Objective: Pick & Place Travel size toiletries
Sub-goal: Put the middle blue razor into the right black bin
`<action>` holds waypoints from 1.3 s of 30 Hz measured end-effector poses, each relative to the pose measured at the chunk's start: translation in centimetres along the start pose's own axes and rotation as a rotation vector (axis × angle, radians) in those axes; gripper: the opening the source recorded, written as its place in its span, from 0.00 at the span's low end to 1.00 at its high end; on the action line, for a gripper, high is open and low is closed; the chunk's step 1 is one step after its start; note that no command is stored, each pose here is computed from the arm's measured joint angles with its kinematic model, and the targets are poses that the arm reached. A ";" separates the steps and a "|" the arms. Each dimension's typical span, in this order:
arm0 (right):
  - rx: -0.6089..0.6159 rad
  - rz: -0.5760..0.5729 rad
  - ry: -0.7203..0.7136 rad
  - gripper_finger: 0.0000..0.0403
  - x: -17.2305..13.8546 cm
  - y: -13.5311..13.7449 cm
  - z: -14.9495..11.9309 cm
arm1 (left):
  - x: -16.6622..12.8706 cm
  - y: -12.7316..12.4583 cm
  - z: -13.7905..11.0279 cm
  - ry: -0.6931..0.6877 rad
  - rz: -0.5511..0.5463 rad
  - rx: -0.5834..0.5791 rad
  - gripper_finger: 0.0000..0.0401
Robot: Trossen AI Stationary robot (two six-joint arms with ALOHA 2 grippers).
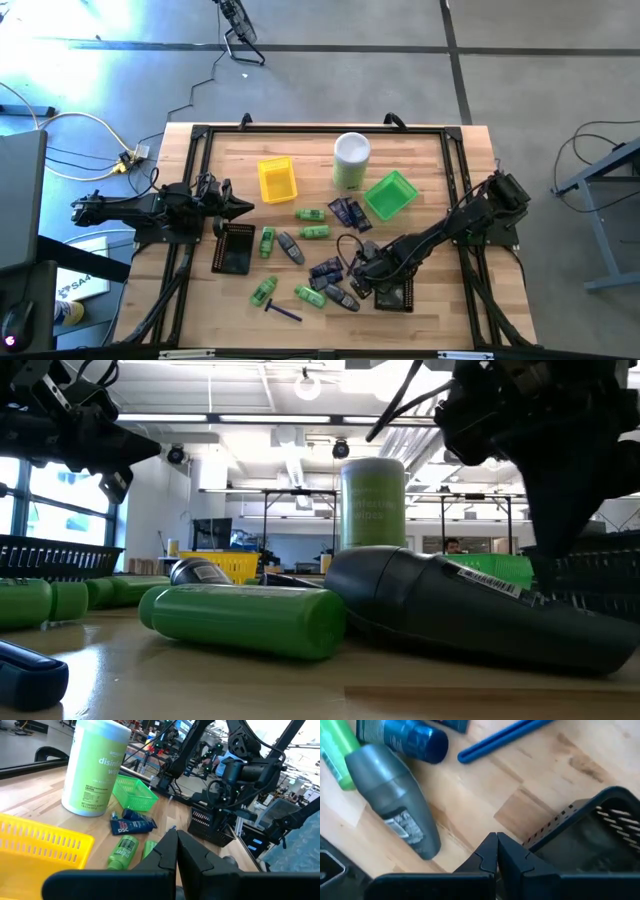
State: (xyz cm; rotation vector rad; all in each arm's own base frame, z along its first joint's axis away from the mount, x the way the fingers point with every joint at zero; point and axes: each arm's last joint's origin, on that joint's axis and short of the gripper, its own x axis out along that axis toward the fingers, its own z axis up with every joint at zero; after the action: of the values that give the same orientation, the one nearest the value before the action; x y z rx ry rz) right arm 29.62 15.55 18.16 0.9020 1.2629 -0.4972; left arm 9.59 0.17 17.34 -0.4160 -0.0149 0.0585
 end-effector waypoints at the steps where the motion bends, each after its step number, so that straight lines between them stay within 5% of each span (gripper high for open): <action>1: -0.002 -0.003 0.002 0.01 0.0 0.0 -0.1 | 0.0 0.0 0.0 0.000 0.000 0.000 0.01; 7: -0.007 -0.004 -0.006 0.01 0.0 0.0 0.0 | 0.0 0.0 0.0 0.000 0.001 0.000 0.01; 16: -0.094 0.155 -0.093 0.01 -2.1 0.9 1.3 | 0.0 0.0 0.0 0.000 0.001 0.000 0.01; 39: -0.630 0.219 -0.140 0.01 -4.2 0.0 5.6 | 0.0 0.0 0.0 0.000 0.001 0.000 0.01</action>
State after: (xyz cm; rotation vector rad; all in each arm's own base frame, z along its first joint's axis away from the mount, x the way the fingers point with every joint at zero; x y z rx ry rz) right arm 31.83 10.46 22.36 0.4513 1.0796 0.0235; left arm 9.60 0.17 17.33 -0.4163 -0.0146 0.0590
